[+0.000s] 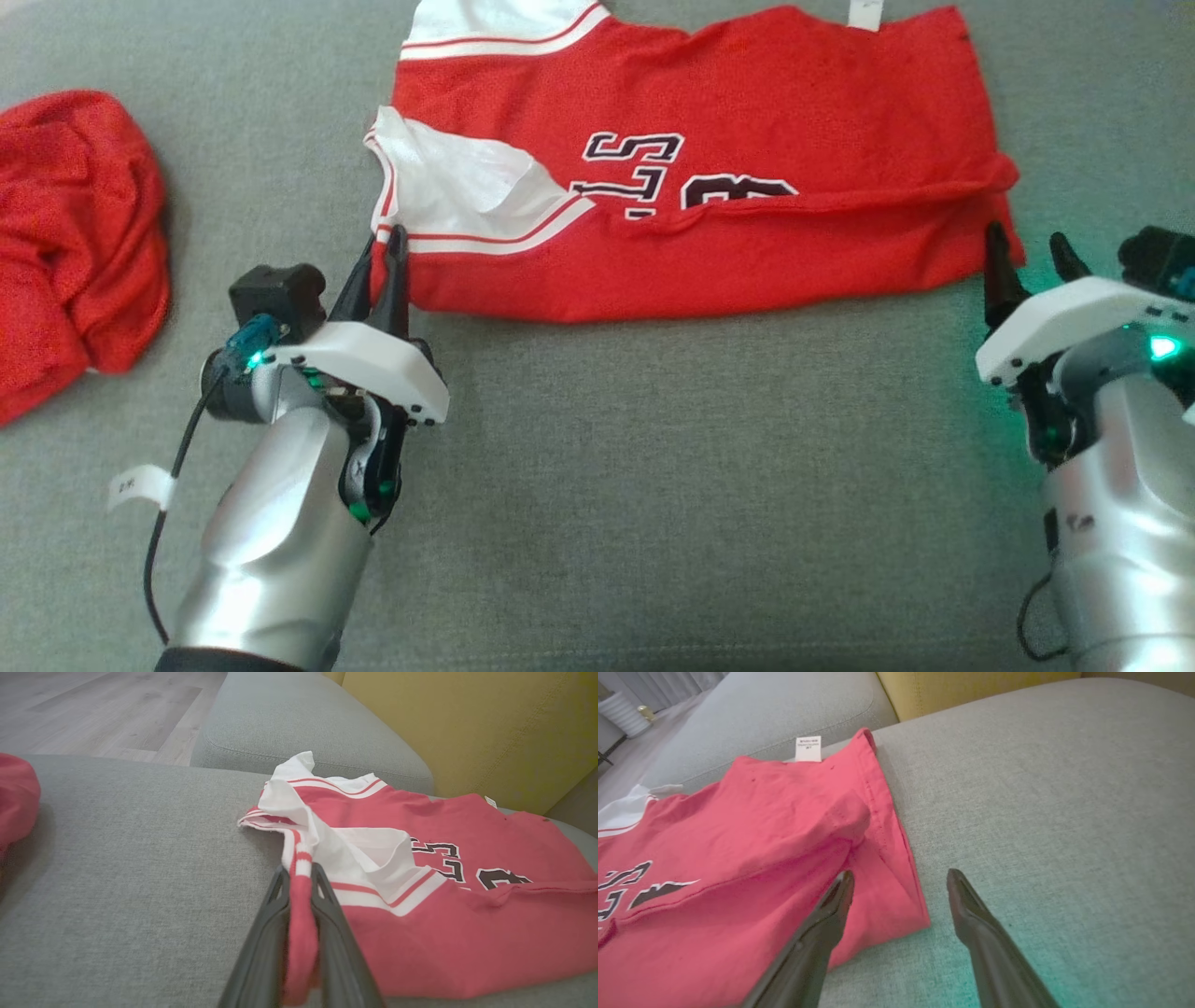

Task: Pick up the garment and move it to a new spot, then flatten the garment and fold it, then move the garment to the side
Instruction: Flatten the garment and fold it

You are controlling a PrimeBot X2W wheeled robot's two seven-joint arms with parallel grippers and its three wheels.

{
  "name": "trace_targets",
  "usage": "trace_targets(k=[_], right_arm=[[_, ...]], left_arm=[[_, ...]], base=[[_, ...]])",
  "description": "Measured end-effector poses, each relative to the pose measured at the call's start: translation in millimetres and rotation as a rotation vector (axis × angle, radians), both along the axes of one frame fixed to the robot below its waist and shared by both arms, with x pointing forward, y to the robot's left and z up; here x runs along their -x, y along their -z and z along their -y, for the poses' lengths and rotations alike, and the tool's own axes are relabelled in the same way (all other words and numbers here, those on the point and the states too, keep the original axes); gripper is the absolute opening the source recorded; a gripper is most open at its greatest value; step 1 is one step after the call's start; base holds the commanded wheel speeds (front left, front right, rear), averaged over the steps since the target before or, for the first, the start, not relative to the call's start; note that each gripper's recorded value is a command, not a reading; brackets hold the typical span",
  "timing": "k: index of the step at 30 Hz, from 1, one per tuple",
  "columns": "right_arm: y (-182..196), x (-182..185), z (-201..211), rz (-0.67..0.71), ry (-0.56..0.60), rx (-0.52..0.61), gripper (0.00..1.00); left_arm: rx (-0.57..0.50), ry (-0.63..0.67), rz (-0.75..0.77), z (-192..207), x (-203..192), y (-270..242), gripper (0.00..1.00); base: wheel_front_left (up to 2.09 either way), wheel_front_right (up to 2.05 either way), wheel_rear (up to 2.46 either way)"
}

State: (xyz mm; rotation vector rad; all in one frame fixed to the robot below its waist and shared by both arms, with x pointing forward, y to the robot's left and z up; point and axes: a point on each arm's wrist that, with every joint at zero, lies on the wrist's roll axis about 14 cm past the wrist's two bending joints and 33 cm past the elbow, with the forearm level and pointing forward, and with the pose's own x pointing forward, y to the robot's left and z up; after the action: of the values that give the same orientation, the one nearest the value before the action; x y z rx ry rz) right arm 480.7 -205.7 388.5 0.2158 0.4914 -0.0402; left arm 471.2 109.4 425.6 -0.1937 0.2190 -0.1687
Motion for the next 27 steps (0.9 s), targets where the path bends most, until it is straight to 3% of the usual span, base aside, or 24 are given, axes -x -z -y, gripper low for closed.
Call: trace_targets(k=[10,12,13,27], right_arm=[[23,-13,0,-0.136,-0.043,0.016,1.00],[21,-16,-1,-0.144,-0.045,-0.003,0.04],[20,-18,-2,-0.142,-0.043,-0.012,0.00],[-6,-11,14,-0.107,-0.086,0.051,0.00]], left_arm=[[0.004,-0.013,-0.022,-4,-1,11,0.00],[0.004,-0.014,-0.020,-4,-3,10,0.00],[0.003,-0.013,-0.019,-4,-3,10,0.00],[-0.012,-0.002,0.011,-5,-2,-6,0.00]], base=[[0.00,0.00,0.00],[0.00,0.00,0.00],[0.00,0.00,0.00],[0.00,0.00,0.00]])
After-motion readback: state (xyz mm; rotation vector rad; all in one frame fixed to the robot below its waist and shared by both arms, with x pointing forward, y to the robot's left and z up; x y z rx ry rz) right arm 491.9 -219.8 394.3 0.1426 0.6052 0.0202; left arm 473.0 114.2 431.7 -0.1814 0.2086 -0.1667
